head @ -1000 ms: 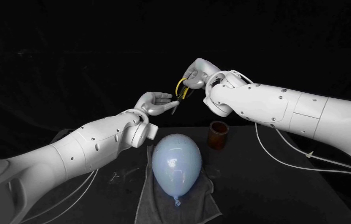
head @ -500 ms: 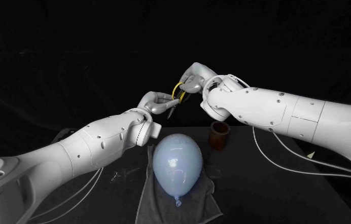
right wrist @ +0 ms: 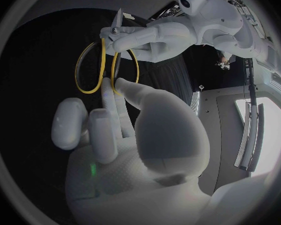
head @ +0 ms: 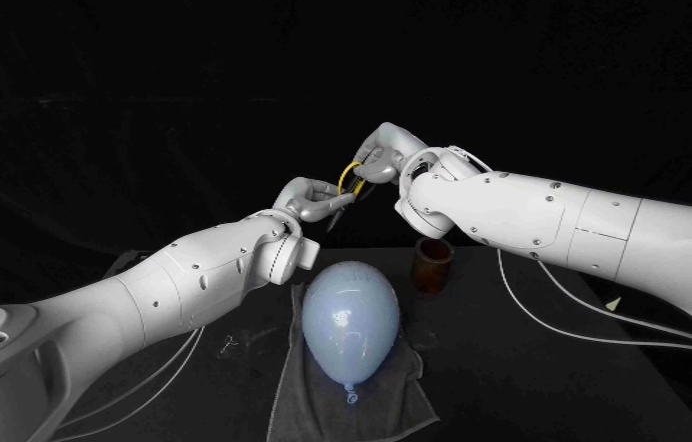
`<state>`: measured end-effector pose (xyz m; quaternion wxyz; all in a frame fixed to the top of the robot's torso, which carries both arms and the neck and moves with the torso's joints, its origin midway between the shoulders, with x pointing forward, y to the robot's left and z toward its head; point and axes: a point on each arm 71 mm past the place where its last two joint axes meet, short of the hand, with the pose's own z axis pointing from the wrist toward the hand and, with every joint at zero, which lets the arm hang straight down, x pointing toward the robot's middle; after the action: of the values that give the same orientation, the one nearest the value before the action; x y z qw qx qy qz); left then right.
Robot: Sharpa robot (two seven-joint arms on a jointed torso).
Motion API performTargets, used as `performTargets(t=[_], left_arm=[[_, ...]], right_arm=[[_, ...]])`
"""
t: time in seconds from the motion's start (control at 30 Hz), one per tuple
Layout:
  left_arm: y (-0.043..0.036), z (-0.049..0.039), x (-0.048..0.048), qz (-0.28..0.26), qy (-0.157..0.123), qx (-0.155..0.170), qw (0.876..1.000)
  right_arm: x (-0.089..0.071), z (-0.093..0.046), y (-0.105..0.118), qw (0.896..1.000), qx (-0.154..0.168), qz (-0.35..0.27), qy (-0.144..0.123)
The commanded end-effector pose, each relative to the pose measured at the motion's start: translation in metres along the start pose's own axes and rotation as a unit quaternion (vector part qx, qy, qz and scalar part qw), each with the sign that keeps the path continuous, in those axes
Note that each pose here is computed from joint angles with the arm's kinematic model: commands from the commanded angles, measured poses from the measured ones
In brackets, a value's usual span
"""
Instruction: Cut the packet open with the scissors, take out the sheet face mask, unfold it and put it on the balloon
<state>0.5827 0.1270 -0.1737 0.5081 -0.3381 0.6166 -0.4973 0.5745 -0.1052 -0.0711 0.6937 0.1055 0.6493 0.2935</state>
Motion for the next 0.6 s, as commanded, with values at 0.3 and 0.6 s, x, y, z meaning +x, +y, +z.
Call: performTargets(t=[0.3,0.6], left_arm=[[-0.0006,0.0,0.0025,0.004,0.019,-0.007,1.0],[0.0035,0.0012,0.0002,0.0,0.017,-0.02,1.0]], right_arm=[[-0.0013,-0.0001,0.0002,1.0,0.002,0.002,-0.009],[-0.0014,-0.0011,-0.0001,1.0,0.002,0.005,-0.015]])
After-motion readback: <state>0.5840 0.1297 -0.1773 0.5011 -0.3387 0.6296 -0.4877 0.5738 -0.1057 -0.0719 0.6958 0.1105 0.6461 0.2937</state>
